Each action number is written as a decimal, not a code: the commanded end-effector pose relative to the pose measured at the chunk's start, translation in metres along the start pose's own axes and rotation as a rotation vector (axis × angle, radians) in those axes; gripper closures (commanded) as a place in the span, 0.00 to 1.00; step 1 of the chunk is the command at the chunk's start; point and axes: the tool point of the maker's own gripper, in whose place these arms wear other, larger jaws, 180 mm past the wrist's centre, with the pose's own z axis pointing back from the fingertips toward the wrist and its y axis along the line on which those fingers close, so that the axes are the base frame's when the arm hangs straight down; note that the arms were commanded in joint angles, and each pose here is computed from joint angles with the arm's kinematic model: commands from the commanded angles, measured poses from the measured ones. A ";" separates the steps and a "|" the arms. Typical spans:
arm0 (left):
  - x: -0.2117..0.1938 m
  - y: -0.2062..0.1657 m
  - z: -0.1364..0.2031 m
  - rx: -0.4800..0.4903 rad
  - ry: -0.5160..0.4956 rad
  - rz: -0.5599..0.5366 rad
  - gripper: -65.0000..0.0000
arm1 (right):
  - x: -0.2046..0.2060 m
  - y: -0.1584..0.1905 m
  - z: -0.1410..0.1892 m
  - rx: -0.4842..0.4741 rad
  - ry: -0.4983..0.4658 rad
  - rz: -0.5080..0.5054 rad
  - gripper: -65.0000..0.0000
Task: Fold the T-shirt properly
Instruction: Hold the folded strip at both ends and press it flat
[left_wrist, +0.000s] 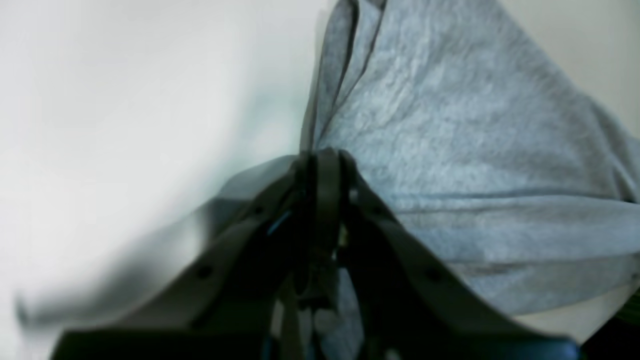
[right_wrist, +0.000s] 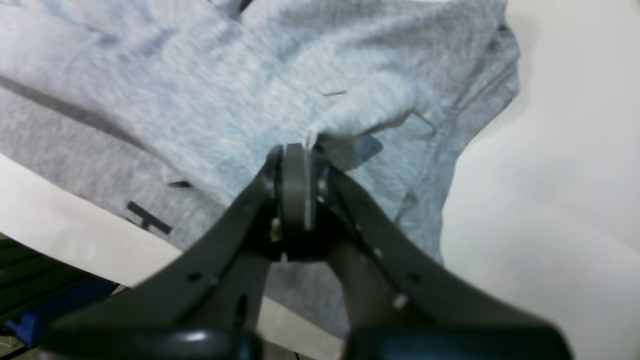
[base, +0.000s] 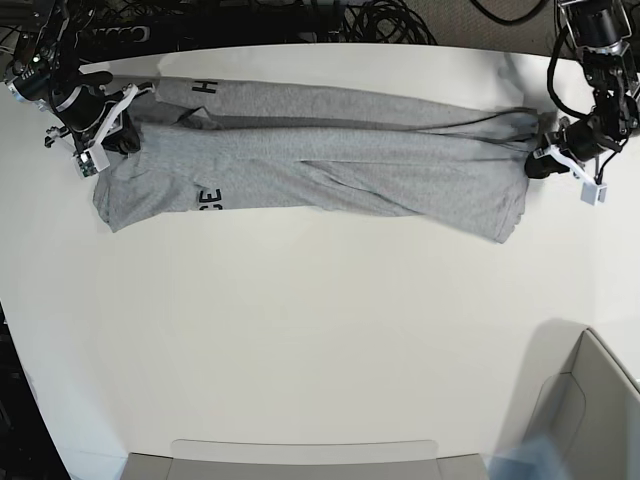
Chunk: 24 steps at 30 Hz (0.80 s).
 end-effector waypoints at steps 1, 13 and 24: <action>0.017 0.003 0.006 0.018 -0.021 -0.032 1.00 | 0.010 -0.001 0.004 0.002 -0.035 0.031 1.00; 0.025 -0.001 0.004 0.010 -0.035 -0.035 1.00 | 0.010 -0.002 0.004 0.000 -0.032 0.034 1.00; 0.039 -0.025 0.021 0.000 -0.087 -0.154 0.77 | 0.010 -0.001 0.004 0.004 -0.032 0.034 1.00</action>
